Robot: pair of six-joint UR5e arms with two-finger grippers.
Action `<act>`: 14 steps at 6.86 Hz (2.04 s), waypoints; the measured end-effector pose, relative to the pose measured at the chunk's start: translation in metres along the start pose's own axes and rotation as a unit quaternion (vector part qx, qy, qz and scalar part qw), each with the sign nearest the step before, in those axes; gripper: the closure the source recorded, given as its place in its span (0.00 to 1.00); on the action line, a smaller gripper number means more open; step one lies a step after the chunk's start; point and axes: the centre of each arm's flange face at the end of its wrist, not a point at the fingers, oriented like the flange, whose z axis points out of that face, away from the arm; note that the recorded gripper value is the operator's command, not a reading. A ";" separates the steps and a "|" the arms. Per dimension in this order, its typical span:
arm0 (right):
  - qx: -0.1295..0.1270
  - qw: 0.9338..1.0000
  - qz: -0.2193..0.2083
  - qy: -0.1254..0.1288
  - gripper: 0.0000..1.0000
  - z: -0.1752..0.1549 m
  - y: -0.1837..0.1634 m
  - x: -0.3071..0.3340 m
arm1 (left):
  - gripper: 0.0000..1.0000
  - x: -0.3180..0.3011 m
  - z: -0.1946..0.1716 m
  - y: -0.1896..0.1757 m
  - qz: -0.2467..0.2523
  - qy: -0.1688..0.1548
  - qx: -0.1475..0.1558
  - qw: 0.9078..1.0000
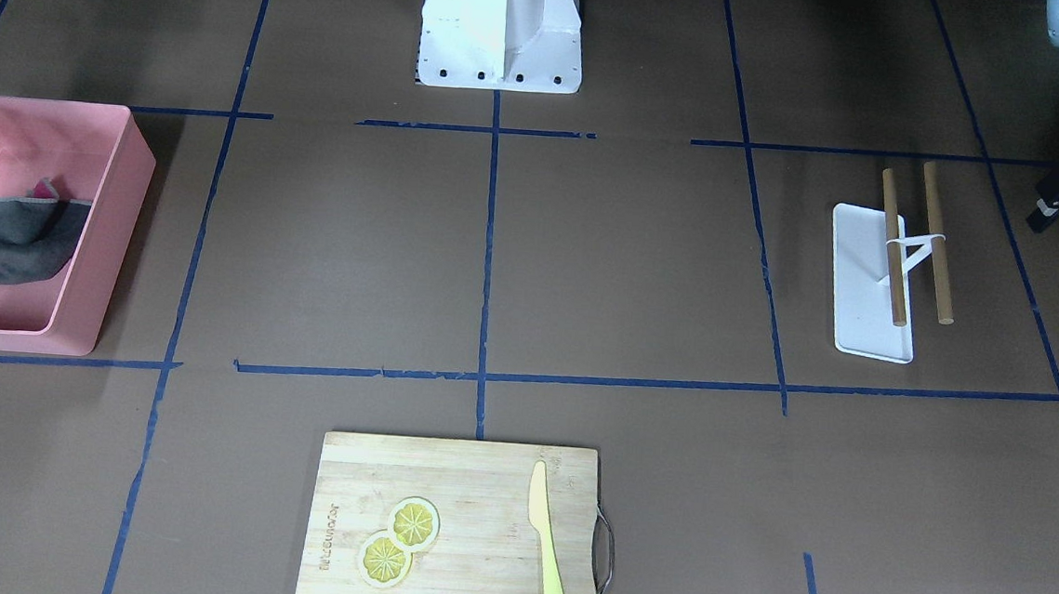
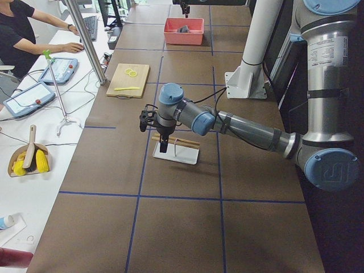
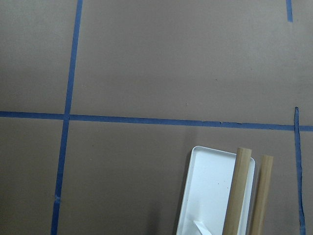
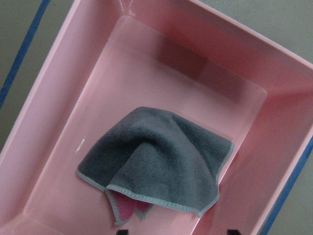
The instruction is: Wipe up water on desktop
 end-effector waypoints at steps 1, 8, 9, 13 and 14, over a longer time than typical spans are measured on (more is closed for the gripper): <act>0.004 1.000 0.017 0.001 0.00 -0.006 0.005 0.018 | 0.00 -0.019 0.001 0.009 0.022 -0.008 -0.007 1.000; 0.022 0.996 0.079 -0.037 0.00 -0.018 0.075 0.158 | 0.00 -0.184 -0.039 0.028 0.017 -0.022 -0.105 0.994; 0.025 0.996 0.076 -0.036 0.00 -0.022 0.075 0.158 | 0.00 -0.191 -0.037 0.030 0.013 -0.014 -0.108 0.994; 0.028 0.997 0.069 -0.024 0.00 -0.027 0.074 0.156 | 0.00 -0.197 -0.033 0.026 0.004 -0.016 -0.082 0.996; 0.028 0.997 0.069 -0.024 0.00 -0.026 0.075 0.156 | 0.00 -0.198 -0.032 0.025 0.009 -0.016 -0.076 0.997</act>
